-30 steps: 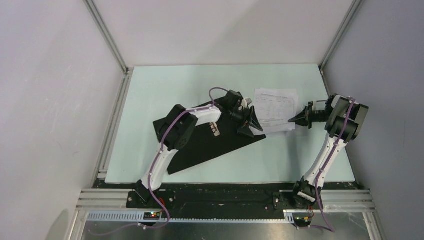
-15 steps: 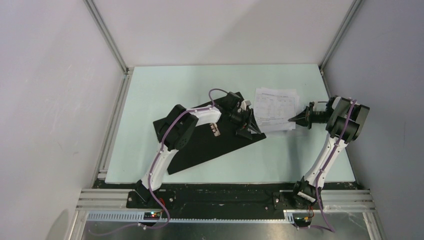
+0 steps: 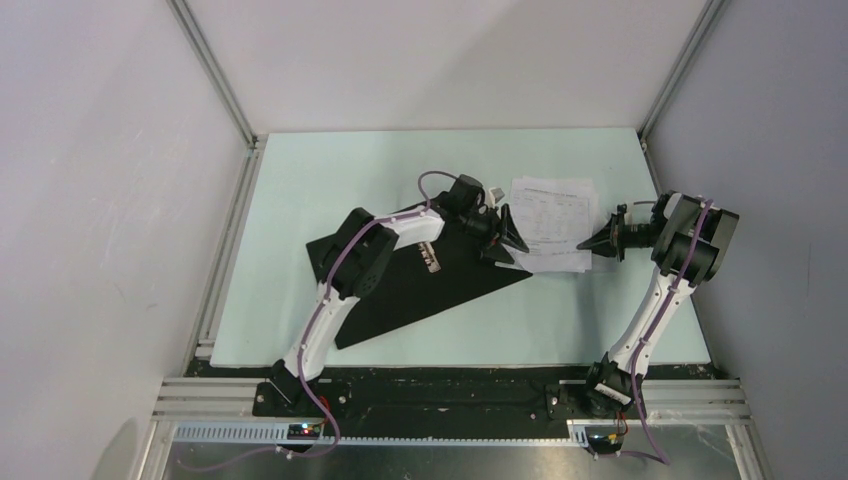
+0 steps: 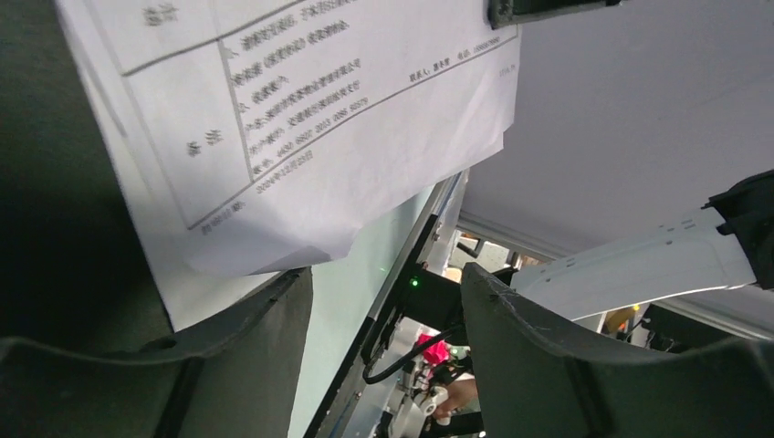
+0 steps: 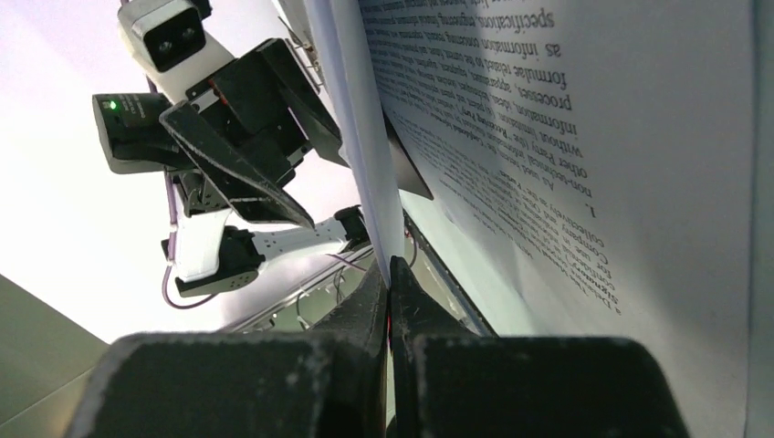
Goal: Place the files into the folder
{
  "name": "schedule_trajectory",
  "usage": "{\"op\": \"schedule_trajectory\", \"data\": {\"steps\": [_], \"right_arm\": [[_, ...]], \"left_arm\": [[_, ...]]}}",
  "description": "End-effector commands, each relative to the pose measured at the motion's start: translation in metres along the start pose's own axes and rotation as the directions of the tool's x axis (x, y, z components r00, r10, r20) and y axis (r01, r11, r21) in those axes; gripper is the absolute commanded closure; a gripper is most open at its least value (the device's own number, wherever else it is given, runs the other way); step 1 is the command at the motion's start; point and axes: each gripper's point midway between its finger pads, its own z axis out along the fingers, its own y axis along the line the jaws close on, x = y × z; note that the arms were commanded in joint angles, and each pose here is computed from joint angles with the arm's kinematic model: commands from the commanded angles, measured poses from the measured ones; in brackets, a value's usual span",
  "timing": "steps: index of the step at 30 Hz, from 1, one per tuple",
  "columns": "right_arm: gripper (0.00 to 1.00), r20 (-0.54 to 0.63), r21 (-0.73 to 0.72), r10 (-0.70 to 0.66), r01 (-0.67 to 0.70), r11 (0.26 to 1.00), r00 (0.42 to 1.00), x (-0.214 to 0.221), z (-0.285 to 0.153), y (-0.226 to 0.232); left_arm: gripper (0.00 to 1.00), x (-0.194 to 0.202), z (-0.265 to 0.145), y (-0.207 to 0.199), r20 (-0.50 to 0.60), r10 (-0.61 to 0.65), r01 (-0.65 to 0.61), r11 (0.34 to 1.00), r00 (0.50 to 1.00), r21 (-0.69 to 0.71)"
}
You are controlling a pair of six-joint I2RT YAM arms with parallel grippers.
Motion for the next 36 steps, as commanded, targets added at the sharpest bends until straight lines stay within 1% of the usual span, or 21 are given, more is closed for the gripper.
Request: {"op": "schedule_trajectory", "data": {"steps": [1, 6, 9, 13, 15, 16, 17, 18, 19, 20, 21, 22, 23, 24, 25, 26, 29, 31, 33, 36], "right_arm": [[1.0, -0.035, 0.079, 0.068, -0.065, 0.995, 0.997, 0.01, -0.003, -0.011], [1.0, -0.033, 0.078, 0.071, -0.069, 0.995, 0.997, 0.01, -0.003, -0.01], [1.0, -0.034, 0.084, 0.071, -0.068, 0.994, 0.997, 0.01, -0.002, -0.011], [0.96, -0.044, 0.094, 0.07, -0.065, 0.993, 0.997, 0.012, 0.0, -0.012], [0.95, -0.05, 0.104, 0.073, -0.068, 0.992, 0.996, 0.014, 0.002, -0.014], [0.93, -0.055, 0.113, 0.076, -0.069, 0.991, 0.996, 0.015, 0.002, -0.015], [0.9, -0.056, 0.118, 0.074, -0.067, 0.991, 0.996, 0.016, 0.002, -0.015], [0.81, -0.06, 0.13, 0.077, -0.068, 0.989, 0.995, 0.017, 0.003, -0.017], [0.74, -0.061, 0.14, 0.076, -0.067, 0.988, 0.995, 0.018, 0.002, -0.018], [0.62, -0.064, 0.164, 0.076, -0.065, 0.984, 0.995, 0.019, 0.001, -0.02], [0.56, -0.06, 0.177, 0.07, -0.058, 0.982, 0.996, 0.02, -0.001, -0.02], [0.47, -0.059, 0.206, 0.066, -0.052, 0.977, 0.996, 0.02, -0.004, -0.023], [0.43, -0.05, 0.221, 0.055, -0.042, 0.974, 0.997, 0.02, -0.007, -0.021], [0.36, -0.046, 0.252, 0.052, -0.039, 0.967, 0.998, 0.021, -0.012, -0.025], [0.33, -0.036, 0.268, 0.036, -0.025, 0.963, 0.999, 0.021, -0.016, -0.022], [0.28, -0.027, 0.297, 0.02, -0.011, 0.955, 0.999, 0.023, -0.023, -0.022], [0.24, -0.024, 0.357, -0.01, 0.018, 0.934, 1.0, 0.03, -0.035, -0.023], [0.23, -0.026, 0.383, -0.033, 0.04, 0.923, 0.999, 0.037, -0.041, -0.021], [0.22, -0.032, 0.389, -0.048, 0.057, 0.92, 0.998, 0.044, -0.047, -0.016], [0.23, -0.026, 0.365, -0.092, 0.095, 0.926, 0.995, 0.05, -0.055, -0.007]], "left_arm": [[0.35, -0.014, 0.002, -0.001, 0.028, -0.047, 0.046, 0.999, 0.999, 0.015], [0.36, -0.001, -0.001, 0.028, 0.03, -0.122, 0.124, 0.988, 0.992, -0.097], [0.35, 0.003, -0.004, 0.037, 0.038, -0.15, 0.153, 0.981, 0.988, -0.121], [0.34, -0.005, 0.0, 0.044, 0.074, -0.161, 0.17, 0.976, 0.984, -0.139], [0.36, -0.014, 0.004, 0.045, 0.102, -0.152, 0.166, 0.975, 0.983, -0.147], [0.39, -0.018, 0.006, 0.044, 0.108, -0.144, 0.159, 0.977, 0.984, -0.145], [0.41, -0.02, 0.009, 0.047, 0.113, -0.143, 0.159, 0.976, 0.983, -0.149], [0.51, -0.021, 0.01, 0.043, 0.114, -0.134, 0.15, 0.978, 0.984, -0.145], [0.57, -0.021, 0.012, 0.045, 0.11, -0.133, 0.148, 0.978, 0.985, -0.146], [0.7, -0.022, 0.013, 0.043, 0.11, -0.129, 0.144, 0.979, 0.986, -0.142], [0.82, -0.022, 0.014, 0.045, 0.111, -0.134, 0.149, 0.978, 0.985, -0.144], [0.87, -0.023, 0.014, 0.045, 0.112, -0.137, 0.152, 0.978, 0.984, -0.142], [0.95, -0.023, 0.014, 0.046, 0.113, -0.145, 0.16, 0.977, 0.983, -0.142], [0.98, -0.023, 0.013, 0.046, 0.114, -0.148, 0.164, 0.977, 0.982, -0.139], [1.0, -0.023, 0.013, 0.045, 0.11, -0.157, 0.171, 0.976, 0.981, -0.133], [1.0, -0.026, 0.012, 0.043, 0.113, -0.156, 0.169, 0.978, 0.981, -0.123], [1.0, -0.034, 0.008, 0.031, 0.11, -0.166, 0.174, 0.982, 0.98, -0.07], [1.0, -0.042, 0.004, 0.017, 0.11, -0.167, 0.171, 0.985, 0.98, -0.024], [1.0, -0.052, -0.004, -0.006, 0.115, -0.123, 0.118, 0.992, 0.986, 0.053], [1.0, -0.055, -0.018, -0.038, 0.095, -0.064, 0.052, 0.99, 0.993, 0.13]]}}
